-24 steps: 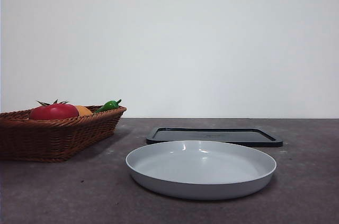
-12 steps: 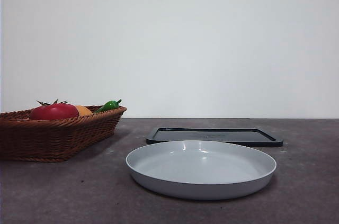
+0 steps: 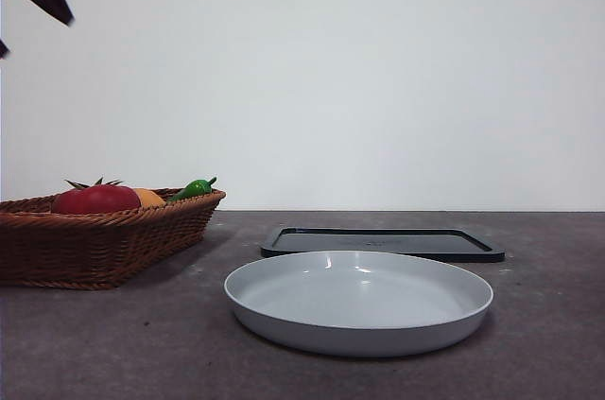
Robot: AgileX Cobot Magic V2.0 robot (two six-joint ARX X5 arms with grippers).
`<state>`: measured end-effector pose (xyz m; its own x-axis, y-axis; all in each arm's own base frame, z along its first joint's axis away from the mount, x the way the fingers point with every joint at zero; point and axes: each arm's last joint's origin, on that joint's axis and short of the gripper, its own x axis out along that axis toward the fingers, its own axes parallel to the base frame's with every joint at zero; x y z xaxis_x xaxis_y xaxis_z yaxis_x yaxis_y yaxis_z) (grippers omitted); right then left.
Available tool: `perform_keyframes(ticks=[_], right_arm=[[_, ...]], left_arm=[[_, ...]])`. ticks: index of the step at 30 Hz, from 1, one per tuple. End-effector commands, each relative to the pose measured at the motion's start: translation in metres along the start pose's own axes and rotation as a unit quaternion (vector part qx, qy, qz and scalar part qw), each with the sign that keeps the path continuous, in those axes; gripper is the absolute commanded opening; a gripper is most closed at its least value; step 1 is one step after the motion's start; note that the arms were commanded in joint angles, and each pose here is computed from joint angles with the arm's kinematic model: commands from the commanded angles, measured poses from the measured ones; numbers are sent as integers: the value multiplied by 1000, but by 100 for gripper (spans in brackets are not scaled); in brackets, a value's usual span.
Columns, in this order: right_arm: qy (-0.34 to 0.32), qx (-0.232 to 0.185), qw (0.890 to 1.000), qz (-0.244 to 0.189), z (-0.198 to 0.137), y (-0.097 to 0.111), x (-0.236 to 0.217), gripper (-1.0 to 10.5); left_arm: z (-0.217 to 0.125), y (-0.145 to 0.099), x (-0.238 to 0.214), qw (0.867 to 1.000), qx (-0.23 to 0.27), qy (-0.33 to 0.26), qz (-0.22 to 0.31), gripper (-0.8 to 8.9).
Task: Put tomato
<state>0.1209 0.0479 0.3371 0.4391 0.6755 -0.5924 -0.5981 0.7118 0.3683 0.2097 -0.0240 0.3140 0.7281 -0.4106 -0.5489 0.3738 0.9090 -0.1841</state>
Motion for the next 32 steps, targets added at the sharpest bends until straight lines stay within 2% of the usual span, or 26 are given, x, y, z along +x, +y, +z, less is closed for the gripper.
perform_keyframes(ticks=[1,17,32], right_arm=[[-9,-11,1000,3,5,2,-2,421],[-8,-11,1000,3,5,2,-2,421],[-8,-10,1000,3,5,2,-2,421]], left_arm=[[10,6,17,1000,13,-9,1,438],[-4,24,110,997,53,60,3,438],[-17,33,143,994,62,86,8,438]])
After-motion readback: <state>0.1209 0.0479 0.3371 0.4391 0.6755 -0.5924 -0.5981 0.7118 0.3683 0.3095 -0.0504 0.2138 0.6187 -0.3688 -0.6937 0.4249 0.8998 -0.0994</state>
